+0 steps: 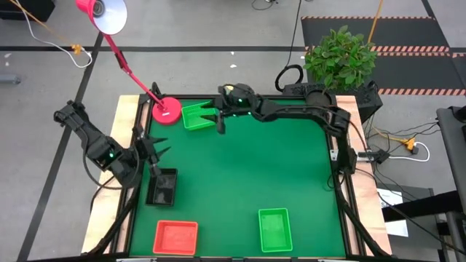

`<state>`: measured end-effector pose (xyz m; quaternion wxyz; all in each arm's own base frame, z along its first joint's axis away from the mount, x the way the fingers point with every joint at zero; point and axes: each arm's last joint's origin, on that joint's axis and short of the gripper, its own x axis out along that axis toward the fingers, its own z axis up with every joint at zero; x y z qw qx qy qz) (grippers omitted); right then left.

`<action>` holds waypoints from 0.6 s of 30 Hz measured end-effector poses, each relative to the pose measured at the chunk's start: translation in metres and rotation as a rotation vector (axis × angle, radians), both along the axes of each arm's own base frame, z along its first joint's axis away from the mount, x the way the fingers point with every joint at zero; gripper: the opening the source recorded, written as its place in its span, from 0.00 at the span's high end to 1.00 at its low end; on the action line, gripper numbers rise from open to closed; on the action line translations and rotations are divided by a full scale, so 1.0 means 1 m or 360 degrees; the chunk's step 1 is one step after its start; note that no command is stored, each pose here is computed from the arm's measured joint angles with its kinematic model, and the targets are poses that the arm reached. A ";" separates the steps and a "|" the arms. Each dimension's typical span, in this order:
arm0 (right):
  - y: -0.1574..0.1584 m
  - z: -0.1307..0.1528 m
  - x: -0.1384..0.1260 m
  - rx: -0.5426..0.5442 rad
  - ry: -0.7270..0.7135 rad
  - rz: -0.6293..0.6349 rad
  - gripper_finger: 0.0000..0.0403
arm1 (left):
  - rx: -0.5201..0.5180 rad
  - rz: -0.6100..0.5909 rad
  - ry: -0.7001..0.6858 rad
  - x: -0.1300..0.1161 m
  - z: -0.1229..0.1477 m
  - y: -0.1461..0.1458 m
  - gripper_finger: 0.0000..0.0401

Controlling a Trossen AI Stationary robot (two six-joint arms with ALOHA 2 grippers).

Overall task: Stack baskets by color
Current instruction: Stack the top green bin on the bottom green bin

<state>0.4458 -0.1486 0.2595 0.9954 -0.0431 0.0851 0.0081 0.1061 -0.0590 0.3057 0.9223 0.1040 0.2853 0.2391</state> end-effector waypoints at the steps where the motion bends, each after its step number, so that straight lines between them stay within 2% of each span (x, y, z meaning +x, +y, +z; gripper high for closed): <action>1: -0.004 -0.002 0.006 -0.0009 0.0018 -0.0002 0.55 | -0.0011 0.0016 -0.0012 -0.001 0.001 0.002 0.63; 8: -0.024 -0.018 0.034 0.0002 0.0221 0.0065 0.55 | -0.0063 0.0109 -0.0074 -0.004 0.005 0.013 0.63; 12: -0.029 -0.031 0.037 0.0041 0.0314 0.0087 0.54 | -0.0046 0.0131 -0.0064 -0.002 0.005 0.014 0.63; 18: -0.029 -0.043 0.032 0.0061 0.0480 0.0114 0.47 | -0.0048 0.0138 -0.0063 -0.002 0.005 0.015 0.63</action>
